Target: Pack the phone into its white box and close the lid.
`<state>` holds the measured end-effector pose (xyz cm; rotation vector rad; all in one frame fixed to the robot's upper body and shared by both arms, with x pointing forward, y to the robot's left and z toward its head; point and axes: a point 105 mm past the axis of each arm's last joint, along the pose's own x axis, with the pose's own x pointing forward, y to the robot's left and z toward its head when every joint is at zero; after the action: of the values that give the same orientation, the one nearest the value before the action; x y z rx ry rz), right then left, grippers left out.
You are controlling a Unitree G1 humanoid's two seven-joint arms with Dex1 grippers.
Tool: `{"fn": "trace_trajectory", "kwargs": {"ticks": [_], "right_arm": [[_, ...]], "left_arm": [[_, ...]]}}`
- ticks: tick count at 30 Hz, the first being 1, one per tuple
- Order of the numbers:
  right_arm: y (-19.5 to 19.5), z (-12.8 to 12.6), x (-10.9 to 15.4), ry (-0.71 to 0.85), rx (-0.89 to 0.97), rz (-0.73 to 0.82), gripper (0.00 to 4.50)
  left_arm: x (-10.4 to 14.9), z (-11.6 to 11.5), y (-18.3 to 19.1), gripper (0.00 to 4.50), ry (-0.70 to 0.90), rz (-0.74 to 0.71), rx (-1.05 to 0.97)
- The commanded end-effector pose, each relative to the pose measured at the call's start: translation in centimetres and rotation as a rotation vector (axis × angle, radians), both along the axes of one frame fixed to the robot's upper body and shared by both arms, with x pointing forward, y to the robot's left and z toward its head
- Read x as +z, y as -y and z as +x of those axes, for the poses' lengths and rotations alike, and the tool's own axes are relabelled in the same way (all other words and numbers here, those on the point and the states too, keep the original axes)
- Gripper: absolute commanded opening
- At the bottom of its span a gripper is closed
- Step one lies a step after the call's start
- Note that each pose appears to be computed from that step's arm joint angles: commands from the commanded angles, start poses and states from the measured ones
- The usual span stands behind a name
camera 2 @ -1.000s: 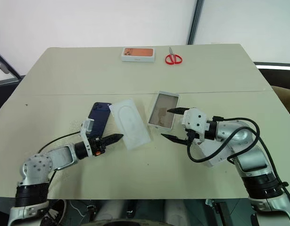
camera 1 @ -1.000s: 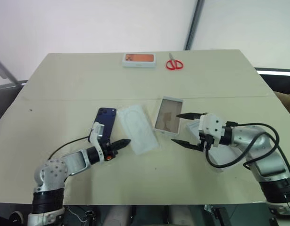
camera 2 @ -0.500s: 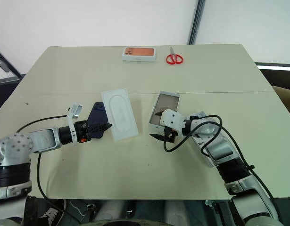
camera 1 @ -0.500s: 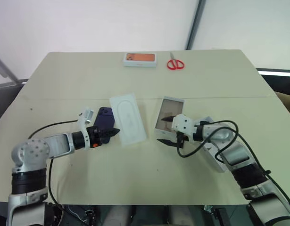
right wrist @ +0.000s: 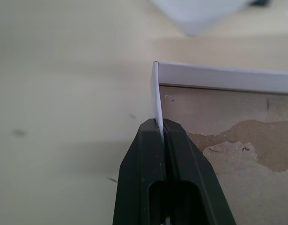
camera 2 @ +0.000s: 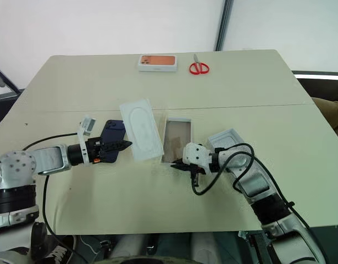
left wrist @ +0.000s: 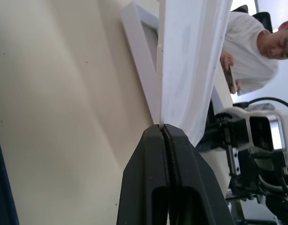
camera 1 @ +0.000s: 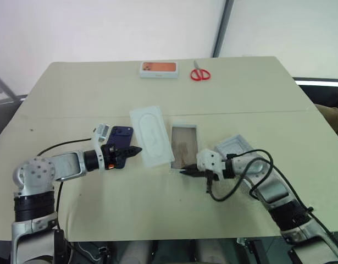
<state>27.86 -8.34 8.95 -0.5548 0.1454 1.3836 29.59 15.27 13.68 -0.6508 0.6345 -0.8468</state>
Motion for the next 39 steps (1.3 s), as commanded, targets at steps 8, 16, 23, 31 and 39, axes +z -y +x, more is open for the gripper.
{"fn": "trace_trajectory", "kwargs": {"ticks": [8, 16, 23, 31, 39], "right_arm": [[-2.0, -2.1, 1.6, -0.049, 0.083, 0.080, 0.90], [0.9, -0.3, 4.6, 0.083, -0.062, 0.110, 2.76], [7.1, -0.7, 3.3, 0.062, -0.167, -0.034, 2.76], [6.6, 0.0, 3.3, 0.090, -0.193, -0.003, 2.76], [5.6, 0.2, 3.1, 0.112, -0.191, 0.016, 2.82]], "left_arm": [[1.5, 0.3, 1.3, 0.00, 0.019, -0.059, -0.042], [0.4, -0.1, 3.1, 0.00, -0.008, -0.063, -0.069], [-2.0, -0.8, 5.1, 0.00, -0.081, -0.076, -0.067], [-4.1, -1.1, 6.2, 0.00, -0.112, 0.027, -0.091], [-2.7, -0.5, 6.8, 0.91, -0.085, -0.001, -0.138]]}}
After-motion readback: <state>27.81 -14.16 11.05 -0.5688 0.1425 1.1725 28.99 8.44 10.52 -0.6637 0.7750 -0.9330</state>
